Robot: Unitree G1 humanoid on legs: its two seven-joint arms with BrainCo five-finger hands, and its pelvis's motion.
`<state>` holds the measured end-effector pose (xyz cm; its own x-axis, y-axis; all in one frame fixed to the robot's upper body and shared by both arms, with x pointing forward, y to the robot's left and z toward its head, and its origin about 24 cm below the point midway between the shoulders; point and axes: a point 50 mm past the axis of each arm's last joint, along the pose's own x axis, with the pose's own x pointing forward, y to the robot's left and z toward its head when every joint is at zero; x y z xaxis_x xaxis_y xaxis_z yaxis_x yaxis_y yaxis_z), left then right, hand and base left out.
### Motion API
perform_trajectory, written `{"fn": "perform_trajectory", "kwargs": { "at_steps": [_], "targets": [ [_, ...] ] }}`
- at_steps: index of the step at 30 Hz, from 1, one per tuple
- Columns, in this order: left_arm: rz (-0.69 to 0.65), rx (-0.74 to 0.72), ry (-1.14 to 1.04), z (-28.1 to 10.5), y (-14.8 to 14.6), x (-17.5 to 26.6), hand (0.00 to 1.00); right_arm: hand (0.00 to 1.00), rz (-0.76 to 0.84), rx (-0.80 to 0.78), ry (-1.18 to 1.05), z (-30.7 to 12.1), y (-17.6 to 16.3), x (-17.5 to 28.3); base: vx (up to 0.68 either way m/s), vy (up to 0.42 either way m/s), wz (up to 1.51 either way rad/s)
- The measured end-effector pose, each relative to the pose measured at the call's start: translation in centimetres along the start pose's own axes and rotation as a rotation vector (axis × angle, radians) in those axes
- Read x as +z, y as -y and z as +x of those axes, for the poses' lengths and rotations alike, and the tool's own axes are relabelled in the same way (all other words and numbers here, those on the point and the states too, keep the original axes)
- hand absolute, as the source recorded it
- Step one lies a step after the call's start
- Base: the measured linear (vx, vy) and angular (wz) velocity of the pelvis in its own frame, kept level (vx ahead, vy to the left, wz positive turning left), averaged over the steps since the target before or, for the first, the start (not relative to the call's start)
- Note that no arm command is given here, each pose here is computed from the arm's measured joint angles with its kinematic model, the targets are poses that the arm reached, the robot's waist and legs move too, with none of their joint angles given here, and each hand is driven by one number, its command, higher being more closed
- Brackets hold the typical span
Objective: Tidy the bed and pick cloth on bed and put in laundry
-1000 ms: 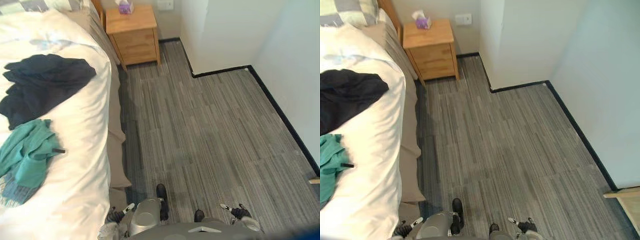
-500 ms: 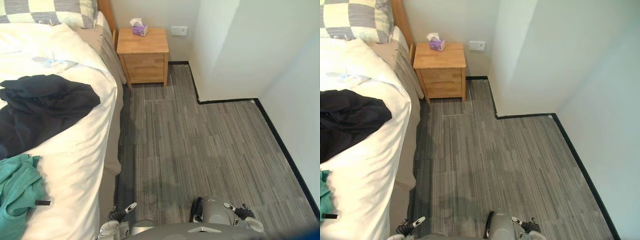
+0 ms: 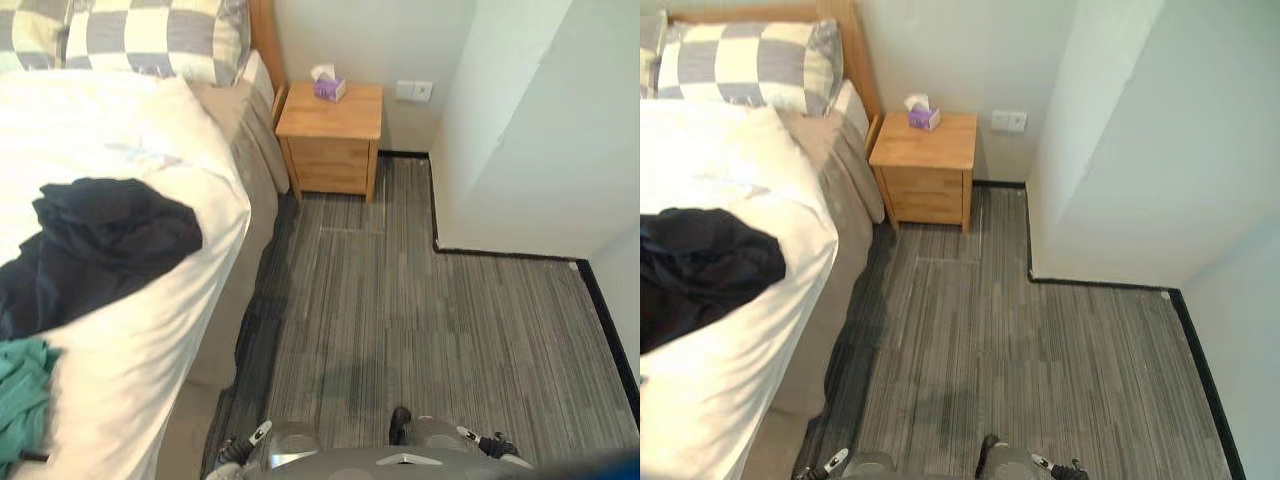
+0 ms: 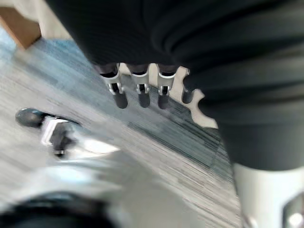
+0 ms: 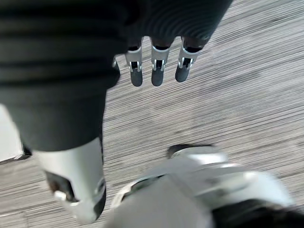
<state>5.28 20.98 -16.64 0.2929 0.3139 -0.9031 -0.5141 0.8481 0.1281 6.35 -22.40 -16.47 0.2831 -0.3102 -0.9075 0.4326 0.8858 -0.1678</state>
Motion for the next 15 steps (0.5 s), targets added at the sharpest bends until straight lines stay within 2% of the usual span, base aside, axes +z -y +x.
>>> {"fn": "perform_trajectory", "kwargs": {
  "at_steps": [6, 10, 15],
  "targets": [
    [0.01, -0.014, 0.007, 0.0, 0.4, 0.0, 0.0, 0.0, 0.012, -0.01, 0.008, 0.1, 0.3, 0.5, 0.33, 0.128, -0.23],
    [0.056, -0.012, 0.079, 0.3, -0.2, 2.3, 0.0, 0.0, -0.017, 0.036, 0.012, 0.0, -1.5, 0.5, 0.37, 0.086, 0.03],
    [0.054, -0.005, 0.063, 0.3, -0.6, 1.9, 0.0, 0.0, -0.022, 0.053, 0.036, 0.0, -1.8, 1.2, 0.28, 0.051, -0.16]
  ]
}}
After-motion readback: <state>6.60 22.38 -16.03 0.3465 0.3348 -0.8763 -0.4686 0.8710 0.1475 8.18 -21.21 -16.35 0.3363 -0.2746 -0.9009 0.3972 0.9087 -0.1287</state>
